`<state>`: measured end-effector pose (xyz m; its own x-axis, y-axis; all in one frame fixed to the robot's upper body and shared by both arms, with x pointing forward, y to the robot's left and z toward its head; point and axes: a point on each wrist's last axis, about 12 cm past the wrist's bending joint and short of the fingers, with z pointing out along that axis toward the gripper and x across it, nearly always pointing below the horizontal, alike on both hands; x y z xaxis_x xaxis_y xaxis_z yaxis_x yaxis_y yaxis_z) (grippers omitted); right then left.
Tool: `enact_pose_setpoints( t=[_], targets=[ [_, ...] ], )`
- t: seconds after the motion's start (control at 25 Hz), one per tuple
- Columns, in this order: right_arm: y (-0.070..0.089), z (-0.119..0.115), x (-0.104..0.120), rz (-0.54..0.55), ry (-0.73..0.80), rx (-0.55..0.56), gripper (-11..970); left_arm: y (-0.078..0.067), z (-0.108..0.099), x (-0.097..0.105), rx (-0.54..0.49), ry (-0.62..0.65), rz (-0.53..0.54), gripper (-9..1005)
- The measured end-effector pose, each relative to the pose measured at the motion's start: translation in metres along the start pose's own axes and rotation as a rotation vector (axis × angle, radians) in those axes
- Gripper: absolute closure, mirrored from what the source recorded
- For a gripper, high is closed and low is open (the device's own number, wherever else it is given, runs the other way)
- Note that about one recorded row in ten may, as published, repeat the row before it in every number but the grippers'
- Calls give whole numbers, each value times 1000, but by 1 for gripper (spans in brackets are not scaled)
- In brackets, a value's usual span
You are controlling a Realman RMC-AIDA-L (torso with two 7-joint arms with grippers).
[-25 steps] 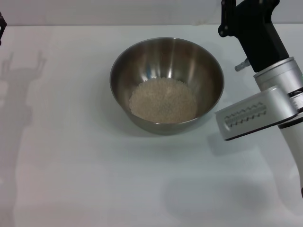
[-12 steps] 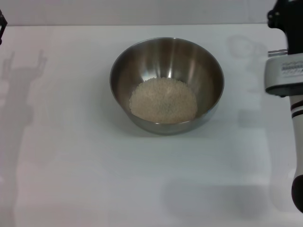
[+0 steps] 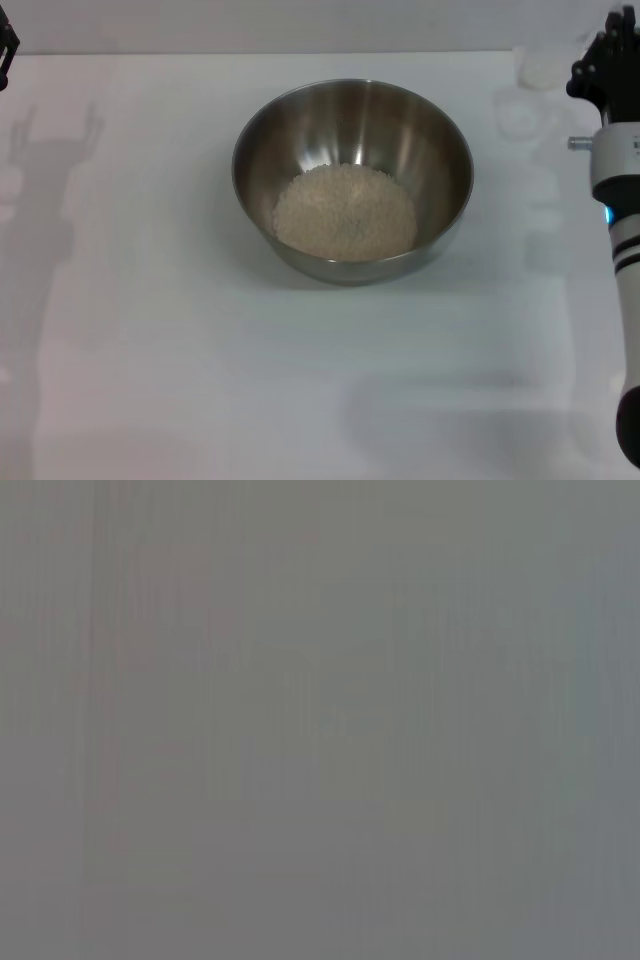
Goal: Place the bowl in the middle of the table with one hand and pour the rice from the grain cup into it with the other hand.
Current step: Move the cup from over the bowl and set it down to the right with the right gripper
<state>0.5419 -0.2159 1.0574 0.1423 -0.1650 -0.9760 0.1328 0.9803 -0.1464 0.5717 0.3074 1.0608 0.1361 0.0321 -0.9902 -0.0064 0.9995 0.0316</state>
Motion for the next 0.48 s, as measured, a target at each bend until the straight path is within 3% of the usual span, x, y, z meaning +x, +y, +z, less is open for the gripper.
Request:
enact_pose_setpoints(
  t=[0.48],
  targets=[
    [-19,-9,30,98,161,46,888,-4,0,1,27,5,16,190]
  ],
)
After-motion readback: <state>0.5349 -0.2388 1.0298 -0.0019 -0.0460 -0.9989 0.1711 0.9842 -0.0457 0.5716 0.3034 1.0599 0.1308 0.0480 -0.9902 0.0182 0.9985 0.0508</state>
